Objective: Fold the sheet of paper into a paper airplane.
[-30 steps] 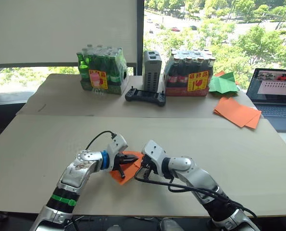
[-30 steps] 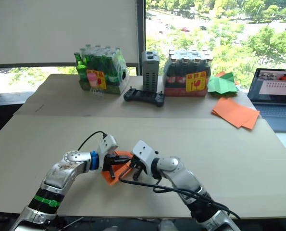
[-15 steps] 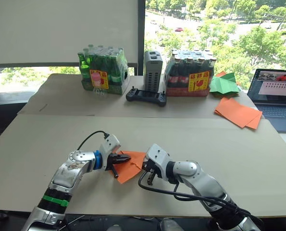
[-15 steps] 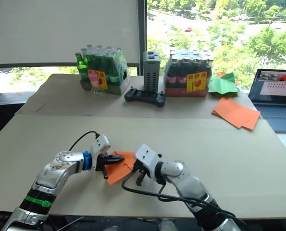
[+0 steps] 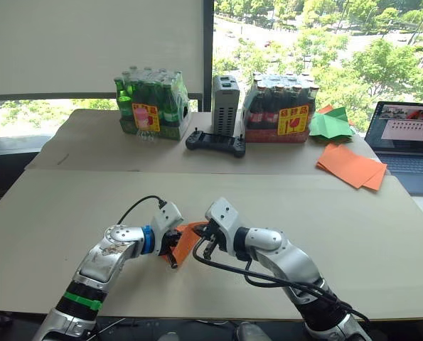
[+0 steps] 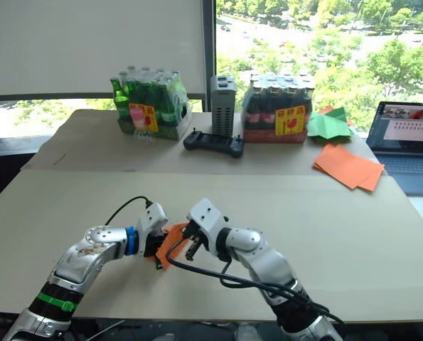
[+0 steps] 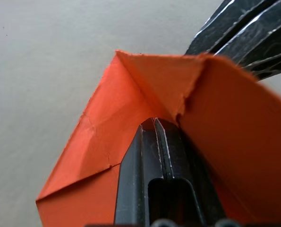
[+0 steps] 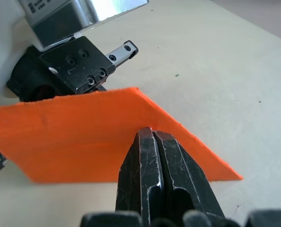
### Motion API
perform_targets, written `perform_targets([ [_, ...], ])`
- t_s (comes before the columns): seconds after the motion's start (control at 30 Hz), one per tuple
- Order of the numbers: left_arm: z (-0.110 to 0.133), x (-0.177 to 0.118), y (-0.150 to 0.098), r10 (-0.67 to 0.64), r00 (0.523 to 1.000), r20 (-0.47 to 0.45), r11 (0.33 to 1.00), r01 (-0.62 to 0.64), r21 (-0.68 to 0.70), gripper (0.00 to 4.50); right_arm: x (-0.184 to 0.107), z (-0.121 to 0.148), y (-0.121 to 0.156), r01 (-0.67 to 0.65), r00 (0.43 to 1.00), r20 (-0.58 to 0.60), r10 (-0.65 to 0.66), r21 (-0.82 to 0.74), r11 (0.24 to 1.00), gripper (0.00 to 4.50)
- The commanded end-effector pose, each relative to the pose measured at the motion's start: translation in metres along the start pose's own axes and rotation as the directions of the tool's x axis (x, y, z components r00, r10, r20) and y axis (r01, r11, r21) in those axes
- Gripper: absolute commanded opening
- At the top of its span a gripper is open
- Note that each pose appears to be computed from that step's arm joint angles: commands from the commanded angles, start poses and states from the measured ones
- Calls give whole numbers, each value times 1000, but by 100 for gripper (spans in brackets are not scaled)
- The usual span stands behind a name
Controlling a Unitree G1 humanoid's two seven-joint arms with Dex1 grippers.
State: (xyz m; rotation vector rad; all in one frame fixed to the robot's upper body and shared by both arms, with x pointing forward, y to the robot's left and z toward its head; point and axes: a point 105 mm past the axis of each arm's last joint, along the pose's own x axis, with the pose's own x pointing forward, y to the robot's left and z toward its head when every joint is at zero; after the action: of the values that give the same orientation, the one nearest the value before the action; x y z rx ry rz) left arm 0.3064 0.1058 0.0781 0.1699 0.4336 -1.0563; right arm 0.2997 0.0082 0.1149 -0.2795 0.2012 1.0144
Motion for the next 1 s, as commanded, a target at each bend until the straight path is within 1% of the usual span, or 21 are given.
perform_targets([
  [0.03, 2, 4, -13, -49, 999, 16, 998, 50, -46, 2, 3, 9, -2, 4, 999, 34, -3, -34, 999, 0],
  [0.17, -4, -7, -10, -18, 1000, -7, 998, 17, -64, 2, 6, -1, -4, 4, 1000, 7, -4, -41, 999, 0],
  [0.37, -7, -39, 9, 83, 996, -31, 994, -85, -65, 2, 9, -8, -3, -8, 1000, -7, 7, -42, 999, 0],
  [0.43, -4, -49, 14, 107, 994, -32, 993, -109, -55, 2, 10, -10, -1, -15, 1000, -15, 15, -43, 999, 0],
  [0.57, 4, -61, 16, 115, 993, -18, 993, -115, -16, 2, 12, -15, 3, -33, 999, -33, 32, -52, 998, 0],
  [0.63, 16, -65, 17, 123, 992, 21, 992, -124, 3, 2, 12, -17, 3, -36, 999, -36, 34, -50, 998, 0],
  [0.73, 42, -70, 14, 100, 988, 119, 994, -104, 28, 2, 12, -20, 2, -34, 998, -52, 31, -55, 998, 0],
  [0.8, 48, -71, 7, 60, 988, 142, 997, -66, 33, 2, 12, -21, 2, -34, 998, -54, 31, -56, 998, 0],
  [0.87, 43, -69, 4, 41, 992, 122, 998, -46, 41, 2, 12, -22, 2, -36, 998, -58, 32, -59, 998, 0],
  [1.0, 19, -61, 7, 42, 998, 45, 997, -45, 59, 2, 12, -23, 1, -37, 997, -63, 33, -63, 997, 0],
])
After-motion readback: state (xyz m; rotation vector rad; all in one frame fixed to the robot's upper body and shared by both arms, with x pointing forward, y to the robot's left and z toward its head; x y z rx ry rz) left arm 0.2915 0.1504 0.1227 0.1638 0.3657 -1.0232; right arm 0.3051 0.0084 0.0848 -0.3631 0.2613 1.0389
